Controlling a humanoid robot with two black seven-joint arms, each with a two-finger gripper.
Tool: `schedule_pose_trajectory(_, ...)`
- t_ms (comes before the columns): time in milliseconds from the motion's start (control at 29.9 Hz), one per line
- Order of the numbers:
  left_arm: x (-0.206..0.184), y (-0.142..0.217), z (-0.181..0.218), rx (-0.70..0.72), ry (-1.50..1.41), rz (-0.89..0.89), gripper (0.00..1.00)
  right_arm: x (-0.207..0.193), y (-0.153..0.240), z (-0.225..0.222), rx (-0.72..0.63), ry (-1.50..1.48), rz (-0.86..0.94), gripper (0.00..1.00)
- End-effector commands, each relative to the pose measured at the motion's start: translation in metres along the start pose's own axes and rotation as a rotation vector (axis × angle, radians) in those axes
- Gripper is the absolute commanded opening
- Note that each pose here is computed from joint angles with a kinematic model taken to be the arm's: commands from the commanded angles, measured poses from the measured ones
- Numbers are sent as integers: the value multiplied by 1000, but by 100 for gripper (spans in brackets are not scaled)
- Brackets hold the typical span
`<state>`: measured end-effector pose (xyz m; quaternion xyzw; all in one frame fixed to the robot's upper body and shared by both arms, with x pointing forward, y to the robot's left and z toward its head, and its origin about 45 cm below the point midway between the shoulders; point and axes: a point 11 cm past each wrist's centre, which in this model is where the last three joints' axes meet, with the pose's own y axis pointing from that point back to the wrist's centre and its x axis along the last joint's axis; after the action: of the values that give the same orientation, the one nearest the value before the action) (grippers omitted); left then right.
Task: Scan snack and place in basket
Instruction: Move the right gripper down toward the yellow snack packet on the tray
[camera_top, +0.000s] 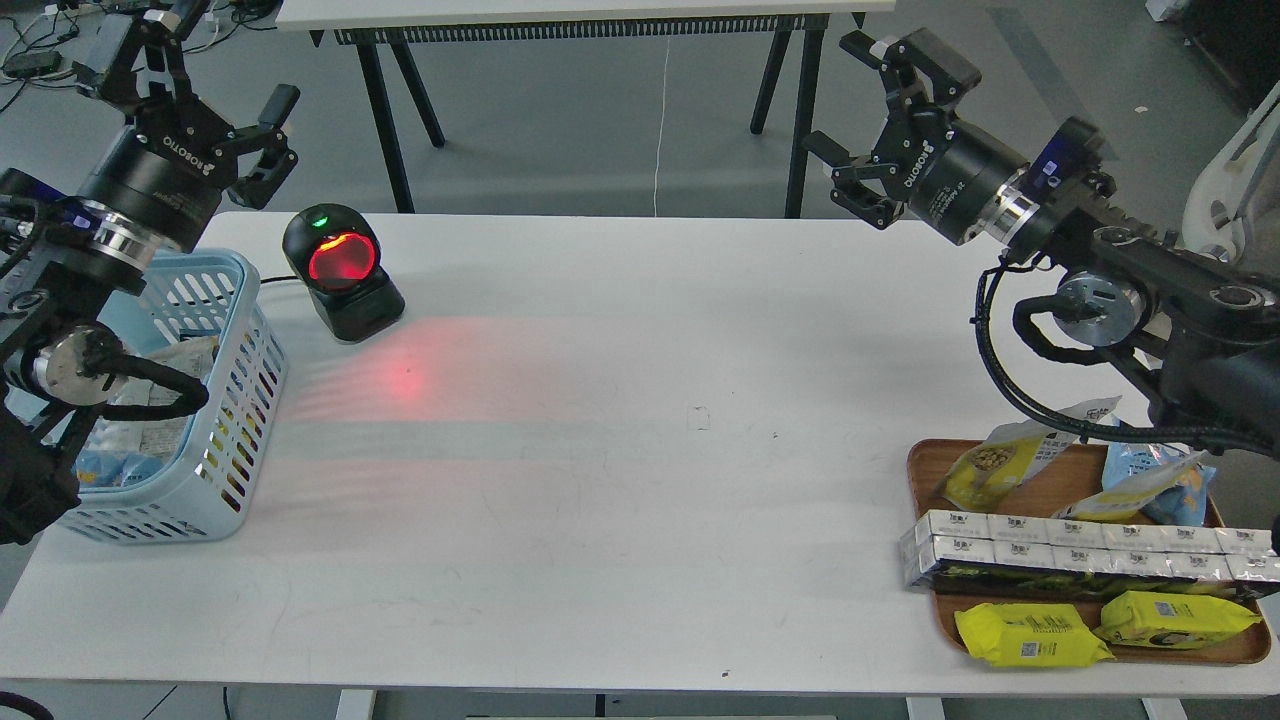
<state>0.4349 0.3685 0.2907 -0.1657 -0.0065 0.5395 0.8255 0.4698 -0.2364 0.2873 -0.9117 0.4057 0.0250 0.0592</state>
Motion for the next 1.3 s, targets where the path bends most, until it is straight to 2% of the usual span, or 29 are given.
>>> schedule_pose_trajectory(0, -1, 0, 0, -1, 2, -2, 100, 0, 0, 0, 1, -1, 0, 99)
schedule_pose_trajectory(200, -2, -1, -2, 0, 4, -2, 100, 4, 4, -4, -15, 30, -1, 99)
schedule_pose_trajectory(468, -4, 0, -6, 31, -35, -24, 100, 11, 11, -14, -333, 458, -179, 99)
schedule_pose_trajectory(601, -5, -2, -6, 32, -38, -29, 100, 18, 12, -54, -377, 605, -209, 99)
schedule_pose_trajectory(735, -5, -2, -5, 34, -41, -30, 100, 9, 10, -101, -482, 930, -335, 99)
schedule_pose_trajectory(902, 0, 2, -4, 41, -52, -23, 100, -3, 17, -122, -639, 1303, -516, 99)
schedule_pose_trajectory(1102, 4, 5, -2, 46, -61, -17, 100, -8, 50, -121, -798, 1663, -733, 99)
schedule_pose_trajectory(1269, 4, 7, -4, 51, -59, -15, 100, -15, 99, -111, -874, 1875, -901, 99)
